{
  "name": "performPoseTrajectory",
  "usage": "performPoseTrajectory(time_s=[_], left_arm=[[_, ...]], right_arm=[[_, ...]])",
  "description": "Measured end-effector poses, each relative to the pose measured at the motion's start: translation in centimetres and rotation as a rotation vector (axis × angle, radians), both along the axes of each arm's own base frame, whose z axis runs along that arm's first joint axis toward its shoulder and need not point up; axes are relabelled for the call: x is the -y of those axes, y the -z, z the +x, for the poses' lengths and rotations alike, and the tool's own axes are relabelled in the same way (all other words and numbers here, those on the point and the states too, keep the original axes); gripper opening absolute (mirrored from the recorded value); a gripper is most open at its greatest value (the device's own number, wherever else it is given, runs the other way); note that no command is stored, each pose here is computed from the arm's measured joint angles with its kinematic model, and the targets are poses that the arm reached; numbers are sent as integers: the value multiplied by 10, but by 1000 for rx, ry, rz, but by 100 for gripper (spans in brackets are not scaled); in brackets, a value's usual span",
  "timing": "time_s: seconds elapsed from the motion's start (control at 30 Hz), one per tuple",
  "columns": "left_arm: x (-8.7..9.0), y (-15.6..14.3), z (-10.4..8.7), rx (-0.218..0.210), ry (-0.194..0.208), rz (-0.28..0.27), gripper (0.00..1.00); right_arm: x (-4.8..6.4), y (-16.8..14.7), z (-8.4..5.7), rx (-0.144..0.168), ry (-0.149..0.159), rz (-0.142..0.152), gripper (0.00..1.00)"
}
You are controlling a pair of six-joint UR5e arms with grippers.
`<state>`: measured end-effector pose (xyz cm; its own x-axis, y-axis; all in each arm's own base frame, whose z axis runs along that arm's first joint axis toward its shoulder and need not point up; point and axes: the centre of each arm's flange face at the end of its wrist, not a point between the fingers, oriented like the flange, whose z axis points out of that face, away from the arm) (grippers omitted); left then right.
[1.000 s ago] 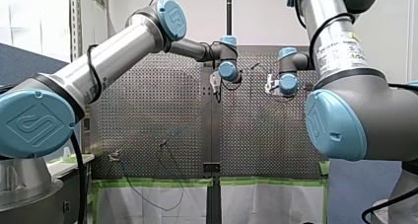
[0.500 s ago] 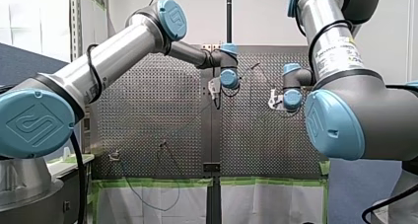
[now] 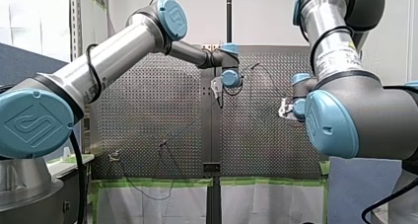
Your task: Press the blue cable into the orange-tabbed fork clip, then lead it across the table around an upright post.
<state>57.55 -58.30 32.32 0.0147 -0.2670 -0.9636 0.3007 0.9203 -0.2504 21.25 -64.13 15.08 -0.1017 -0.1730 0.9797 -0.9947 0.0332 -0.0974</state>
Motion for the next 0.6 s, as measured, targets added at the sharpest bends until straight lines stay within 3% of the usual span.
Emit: performPoseTrajectory(time_s=[0.17, 0.37, 0.6], left_arm=[[-1, 0, 2, -2, 7, -1, 100], [-4, 1, 4, -6, 6, -2, 100], [-6, 1, 6, -9, 3, -2, 100]], right_arm=[[3, 22, -11, 8, 18, 19, 0], [6, 50, -15, 34, 31, 32, 0], [11, 63, -20, 57, 42, 7, 0]])
